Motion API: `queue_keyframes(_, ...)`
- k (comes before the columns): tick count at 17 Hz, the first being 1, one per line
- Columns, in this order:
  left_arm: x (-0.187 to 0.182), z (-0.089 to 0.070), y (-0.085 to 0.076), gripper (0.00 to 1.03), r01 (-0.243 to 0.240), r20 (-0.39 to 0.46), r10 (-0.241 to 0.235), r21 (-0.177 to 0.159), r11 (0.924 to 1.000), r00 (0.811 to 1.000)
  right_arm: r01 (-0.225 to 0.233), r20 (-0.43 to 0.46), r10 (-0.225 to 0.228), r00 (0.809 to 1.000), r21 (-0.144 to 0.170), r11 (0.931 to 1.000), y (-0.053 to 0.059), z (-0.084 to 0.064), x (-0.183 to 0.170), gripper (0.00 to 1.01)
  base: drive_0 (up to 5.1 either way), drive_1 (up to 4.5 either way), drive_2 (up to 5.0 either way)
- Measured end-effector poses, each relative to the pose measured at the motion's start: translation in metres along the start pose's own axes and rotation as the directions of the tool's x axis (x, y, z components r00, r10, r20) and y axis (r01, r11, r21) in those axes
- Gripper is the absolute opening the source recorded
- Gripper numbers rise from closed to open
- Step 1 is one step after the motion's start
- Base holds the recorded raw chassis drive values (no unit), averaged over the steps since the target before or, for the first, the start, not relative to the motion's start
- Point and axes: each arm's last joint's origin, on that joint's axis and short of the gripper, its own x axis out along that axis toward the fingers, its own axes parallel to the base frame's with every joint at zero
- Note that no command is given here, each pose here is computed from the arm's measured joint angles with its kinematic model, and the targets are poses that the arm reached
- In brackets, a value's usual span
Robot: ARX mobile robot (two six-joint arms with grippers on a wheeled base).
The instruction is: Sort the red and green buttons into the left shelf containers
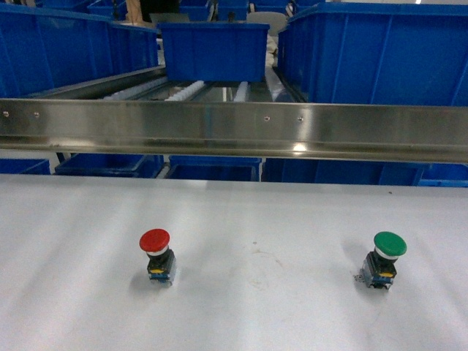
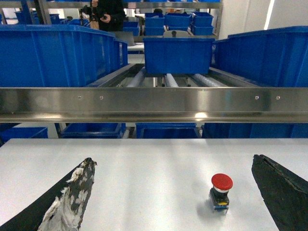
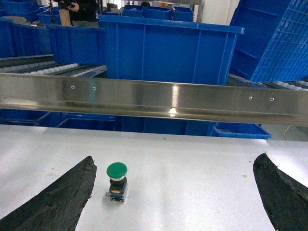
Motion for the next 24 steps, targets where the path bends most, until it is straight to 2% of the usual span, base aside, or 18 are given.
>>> queue_keyframes(9,0.0,0.0,0.0,0.98,0.0,0.0,0.0,0.0,1.0,1.0,0.0,0.0,0.0,1.0,0.0,1.0,0.0,0.0,0.0,0.98,0.0,0.0,0.0)
queue_keyframes(11,0.0,0.0,0.0,0.98,0.0,0.0,0.0,0.0,1.0,1.0,-0.003,0.04,0.003,0.999,0.001,1.0,0.001,0.004,0.002,0.98,0.0,0.0,0.0)
queue_keyframes(12,0.0,0.0,0.0,0.98,0.0,0.0,0.0,-0.001,1.0,1.0,-0.02,0.055,0.02,0.998,0.006,0.9998,0.003,0.007,0.006,0.98,0.0,0.0,0.0)
queue_keyframes(14,0.005,0.007,0.001,0.98,0.041,0.052,-0.041,0.006,0.9991,0.998,-0.054,0.045,0.053,0.998,0.018,0.9984,0.007,0.007,0.02,0.98,0.0,0.0,0.0)
queue_keyframes(15,0.015,0.006,0.004,0.98,0.061,0.034,-0.061,0.005,0.9981,0.998,-0.073,0.022,0.072,0.997,0.025,0.997,0.01,0.006,0.032,0.98,0.0,0.0,0.0)
queue_keyframes(17,0.036,0.009,0.006,0.98,0.112,0.0,-0.112,0.002,0.9937,0.994,-0.093,-0.008,0.094,0.996,0.037,0.9949,0.013,0.012,0.058,0.98,0.0,0.0,0.0)
queue_keyframes(18,0.054,0.02,0.005,0.98,0.146,0.0,-0.146,0.0,0.9893,0.989,-0.098,-0.016,0.099,0.995,0.049,0.994,0.015,0.019,0.078,0.98,0.0,0.0,0.0)
queue_keyframes(19,0.077,0.034,0.003,0.98,0.166,-0.003,-0.166,0.01,0.9861,0.986,-0.127,-0.072,0.131,0.989,0.051,0.9905,0.02,0.023,0.102,0.98,0.0,0.0,0.0)
queue_keyframes(20,0.096,0.04,0.0,0.98,0.177,-0.011,-0.177,0.022,0.9839,0.984,-0.133,-0.115,0.139,0.984,0.059,0.9894,0.023,0.022,0.123,0.98,0.0,0.0,0.0)
queue_keyframes(21,0.123,0.039,-0.003,0.98,0.182,-0.094,-0.179,0.026,0.9829,0.979,-0.155,-0.209,0.165,0.964,0.065,0.9858,0.029,0.018,0.149,0.98,0.0,0.0,0.0)
queue_keyframes(22,0.149,0.031,-0.008,0.98,0.194,-0.179,-0.184,0.039,0.9803,0.966,-0.179,-0.305,0.196,0.932,0.082,0.9805,0.037,0.009,0.174,0.98,0.0,0.0,0.0)
queue_keyframes(23,0.168,0.025,-0.011,0.98,0.197,-0.249,-0.182,0.034,0.9799,0.951,-0.207,-0.383,0.227,0.896,0.092,0.974,0.044,0.002,0.193,0.98,0.0,0.0,0.0)
queue_keyframes(24,0.177,0.023,-0.014,0.98,0.201,-0.266,-0.185,0.037,0.9788,0.946,-0.222,-0.409,0.243,0.879,0.1,0.97,0.047,0.0,0.201,0.98,0.0,0.0,0.0)
